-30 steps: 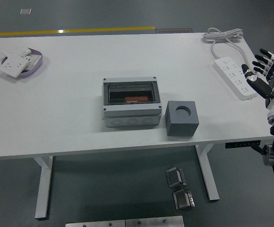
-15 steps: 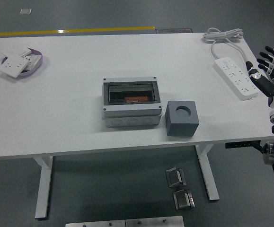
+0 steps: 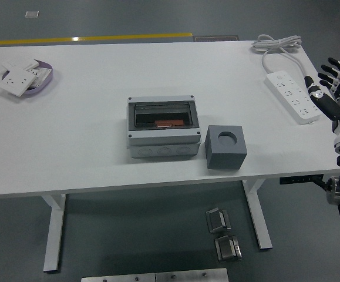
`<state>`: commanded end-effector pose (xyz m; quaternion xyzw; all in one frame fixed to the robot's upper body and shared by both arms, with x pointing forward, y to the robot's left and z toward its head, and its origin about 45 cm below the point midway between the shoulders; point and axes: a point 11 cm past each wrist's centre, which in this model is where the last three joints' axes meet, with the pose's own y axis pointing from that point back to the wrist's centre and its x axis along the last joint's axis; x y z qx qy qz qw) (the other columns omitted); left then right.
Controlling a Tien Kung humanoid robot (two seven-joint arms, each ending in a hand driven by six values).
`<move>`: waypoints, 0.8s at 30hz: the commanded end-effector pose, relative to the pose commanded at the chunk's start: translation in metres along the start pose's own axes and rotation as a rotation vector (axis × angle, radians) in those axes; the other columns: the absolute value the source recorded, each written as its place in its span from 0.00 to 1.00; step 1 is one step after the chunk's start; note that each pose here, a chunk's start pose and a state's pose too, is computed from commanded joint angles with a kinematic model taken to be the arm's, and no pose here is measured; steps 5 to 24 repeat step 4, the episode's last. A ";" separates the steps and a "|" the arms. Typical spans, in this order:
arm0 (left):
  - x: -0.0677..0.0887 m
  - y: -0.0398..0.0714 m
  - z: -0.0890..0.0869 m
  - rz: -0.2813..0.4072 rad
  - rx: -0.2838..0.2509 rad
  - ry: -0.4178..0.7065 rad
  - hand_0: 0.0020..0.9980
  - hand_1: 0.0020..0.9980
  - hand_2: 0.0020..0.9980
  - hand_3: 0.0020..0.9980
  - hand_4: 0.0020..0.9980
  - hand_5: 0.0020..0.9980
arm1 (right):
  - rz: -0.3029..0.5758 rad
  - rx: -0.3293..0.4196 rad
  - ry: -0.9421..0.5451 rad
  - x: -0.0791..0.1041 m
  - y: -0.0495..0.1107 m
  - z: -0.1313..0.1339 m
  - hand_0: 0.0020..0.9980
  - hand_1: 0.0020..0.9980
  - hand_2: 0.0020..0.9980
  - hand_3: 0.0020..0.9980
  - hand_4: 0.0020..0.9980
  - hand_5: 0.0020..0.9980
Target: Pick up the cylinder from the cube,place it in the box,flap close box
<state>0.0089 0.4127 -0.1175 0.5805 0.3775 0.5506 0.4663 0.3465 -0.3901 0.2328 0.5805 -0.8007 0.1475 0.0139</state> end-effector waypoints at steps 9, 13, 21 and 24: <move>0.000 0.000 0.000 0.000 0.000 0.001 0.60 0.62 0.57 0.61 0.66 0.29 | -0.001 0.001 0.000 -0.001 0.000 -0.001 0.77 0.75 0.79 0.80 0.85 0.24; 0.000 0.000 0.000 0.000 0.000 0.001 0.60 0.62 0.57 0.61 0.66 0.29 | -0.001 0.001 0.000 -0.001 0.000 -0.001 0.77 0.75 0.79 0.80 0.85 0.24; 0.000 0.000 0.000 0.000 0.000 0.001 0.60 0.62 0.57 0.61 0.66 0.29 | -0.001 0.001 0.000 -0.001 0.000 -0.001 0.77 0.75 0.79 0.80 0.85 0.24; 0.000 0.000 0.000 0.000 0.000 0.001 0.60 0.62 0.57 0.61 0.66 0.29 | -0.001 0.001 0.000 -0.001 0.000 -0.001 0.77 0.75 0.79 0.80 0.85 0.24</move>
